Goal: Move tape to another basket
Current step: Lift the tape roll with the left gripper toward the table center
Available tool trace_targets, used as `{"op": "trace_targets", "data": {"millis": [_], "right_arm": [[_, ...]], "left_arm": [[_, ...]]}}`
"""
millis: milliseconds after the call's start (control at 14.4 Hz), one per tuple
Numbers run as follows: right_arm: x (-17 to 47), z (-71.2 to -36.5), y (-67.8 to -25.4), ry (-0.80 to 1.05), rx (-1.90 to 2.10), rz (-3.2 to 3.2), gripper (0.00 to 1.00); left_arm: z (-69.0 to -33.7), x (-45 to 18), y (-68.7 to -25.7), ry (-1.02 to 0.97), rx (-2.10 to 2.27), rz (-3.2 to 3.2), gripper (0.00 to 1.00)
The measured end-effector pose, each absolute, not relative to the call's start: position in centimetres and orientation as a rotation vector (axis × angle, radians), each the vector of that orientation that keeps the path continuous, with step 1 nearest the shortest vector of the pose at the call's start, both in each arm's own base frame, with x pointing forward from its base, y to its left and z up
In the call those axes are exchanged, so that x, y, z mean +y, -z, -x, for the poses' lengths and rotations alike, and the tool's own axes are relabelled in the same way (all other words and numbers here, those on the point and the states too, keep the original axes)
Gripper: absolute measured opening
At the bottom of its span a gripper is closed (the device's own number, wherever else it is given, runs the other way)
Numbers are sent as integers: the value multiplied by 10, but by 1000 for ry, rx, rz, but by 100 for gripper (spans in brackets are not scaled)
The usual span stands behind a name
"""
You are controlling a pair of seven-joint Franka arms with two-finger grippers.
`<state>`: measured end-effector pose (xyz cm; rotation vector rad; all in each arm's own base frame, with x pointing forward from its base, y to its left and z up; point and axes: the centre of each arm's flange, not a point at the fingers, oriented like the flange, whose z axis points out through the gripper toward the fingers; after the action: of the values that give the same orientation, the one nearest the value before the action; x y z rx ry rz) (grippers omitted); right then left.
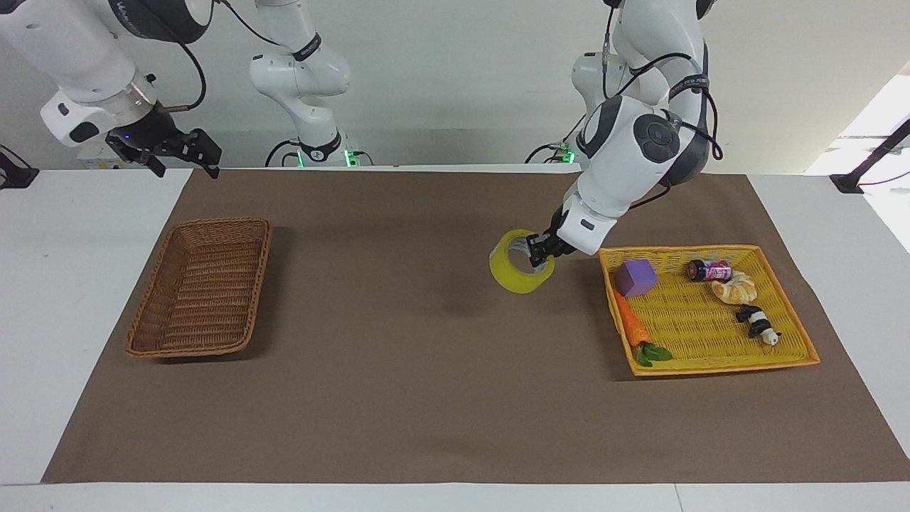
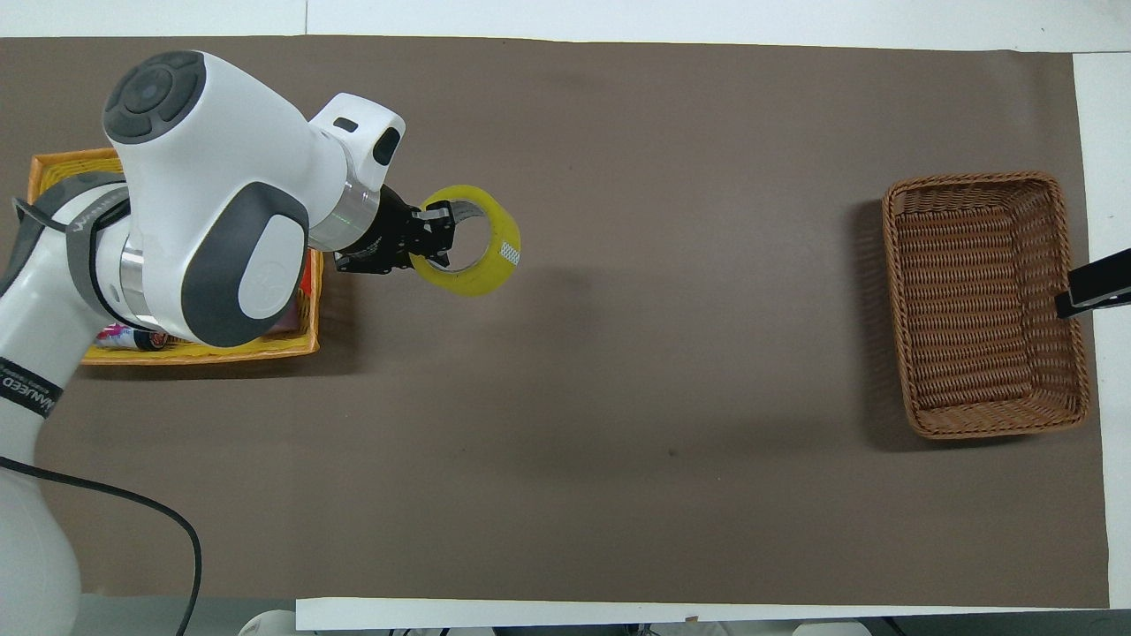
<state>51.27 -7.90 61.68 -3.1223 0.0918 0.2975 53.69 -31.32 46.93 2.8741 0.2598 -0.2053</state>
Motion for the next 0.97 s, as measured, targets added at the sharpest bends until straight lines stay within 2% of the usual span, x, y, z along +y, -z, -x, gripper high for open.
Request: {"op": "trace_targets", "data": {"millis": [347, 694, 971], "right_arm": [[-79, -513, -617, -297, 92, 3122, 100], [-79, -513, -617, -297, 93, 3122, 100], [-86, -512, -617, -290, 107, 3121, 100]], "left_arm": [[-523, -335, -467, 216, 227, -2880, 22], [-489, -378, -458, 183, 167, -2877, 22], [-490, -375, -461, 175, 176, -2874, 22]]}}
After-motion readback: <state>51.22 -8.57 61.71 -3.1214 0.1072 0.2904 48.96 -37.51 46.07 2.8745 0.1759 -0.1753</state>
